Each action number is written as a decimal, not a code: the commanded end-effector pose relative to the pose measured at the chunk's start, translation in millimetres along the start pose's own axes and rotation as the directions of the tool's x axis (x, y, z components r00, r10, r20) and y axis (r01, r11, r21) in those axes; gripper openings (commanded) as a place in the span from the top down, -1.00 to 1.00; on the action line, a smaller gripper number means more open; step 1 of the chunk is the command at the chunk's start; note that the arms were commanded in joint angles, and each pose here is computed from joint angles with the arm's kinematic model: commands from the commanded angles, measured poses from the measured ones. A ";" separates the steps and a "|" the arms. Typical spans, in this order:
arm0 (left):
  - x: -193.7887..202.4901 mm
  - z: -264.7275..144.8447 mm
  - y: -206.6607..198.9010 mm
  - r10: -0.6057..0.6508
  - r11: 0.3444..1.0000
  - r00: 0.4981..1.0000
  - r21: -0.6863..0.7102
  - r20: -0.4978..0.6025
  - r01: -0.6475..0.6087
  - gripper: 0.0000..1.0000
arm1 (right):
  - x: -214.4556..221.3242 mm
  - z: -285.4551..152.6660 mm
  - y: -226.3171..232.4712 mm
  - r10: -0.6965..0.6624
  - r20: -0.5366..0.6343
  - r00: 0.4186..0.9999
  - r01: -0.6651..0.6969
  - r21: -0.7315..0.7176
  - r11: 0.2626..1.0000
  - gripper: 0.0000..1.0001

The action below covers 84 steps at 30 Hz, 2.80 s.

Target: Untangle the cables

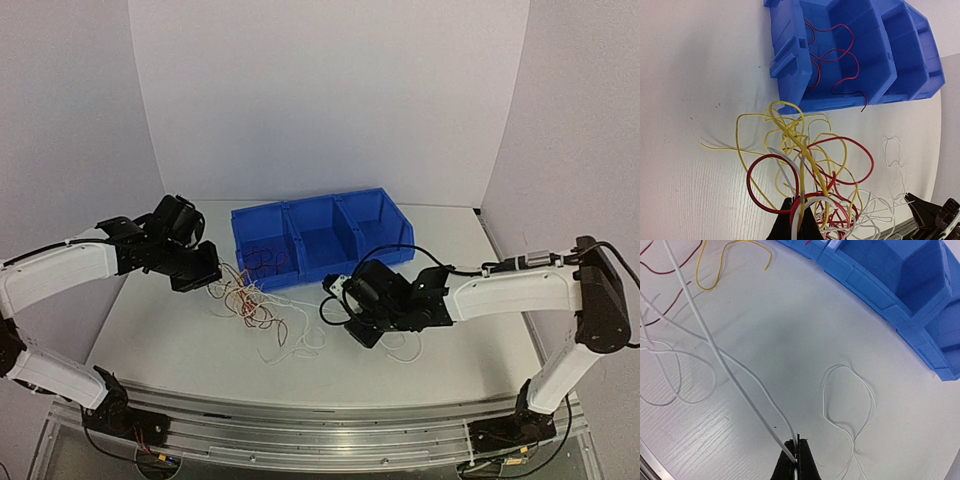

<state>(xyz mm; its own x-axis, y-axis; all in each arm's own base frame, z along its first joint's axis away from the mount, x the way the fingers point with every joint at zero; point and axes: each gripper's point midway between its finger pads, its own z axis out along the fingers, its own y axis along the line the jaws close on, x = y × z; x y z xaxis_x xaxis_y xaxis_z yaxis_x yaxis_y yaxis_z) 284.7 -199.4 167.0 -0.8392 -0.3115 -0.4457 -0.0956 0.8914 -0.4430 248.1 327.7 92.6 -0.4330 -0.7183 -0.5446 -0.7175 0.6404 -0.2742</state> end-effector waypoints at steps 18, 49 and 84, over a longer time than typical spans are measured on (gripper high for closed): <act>16.3 -16.1 -74.9 0.326 0.853 0.945 0.438 -0.017 -0.286 1.00 | 12.5 12.0 108.6 -0.148 -0.136 0.980 0.047 -0.564 0.825 0.91; 4.4 -37.5 -92.3 0.350 0.818 0.936 0.478 0.028 -0.320 1.00 | -42.0 44.5 139.8 -0.138 0.080 0.987 0.157 -0.624 0.766 0.52; -55.4 -41.7 -3.2 0.187 0.982 0.970 -0.071 0.159 -0.178 1.00 | 73.4 -53.4 -160.1 0.407 0.048 0.912 -0.377 0.490 0.786 1.00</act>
<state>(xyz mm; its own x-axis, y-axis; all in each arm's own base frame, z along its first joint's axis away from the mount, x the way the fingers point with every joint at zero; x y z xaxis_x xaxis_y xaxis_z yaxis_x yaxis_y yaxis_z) 292.0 -207.0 213.4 -0.8025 -0.1201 -0.5845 0.1514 0.9065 -0.3940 285.7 279.4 96.5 -0.5416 -0.6024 -0.5864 -0.5368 0.7846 -0.3102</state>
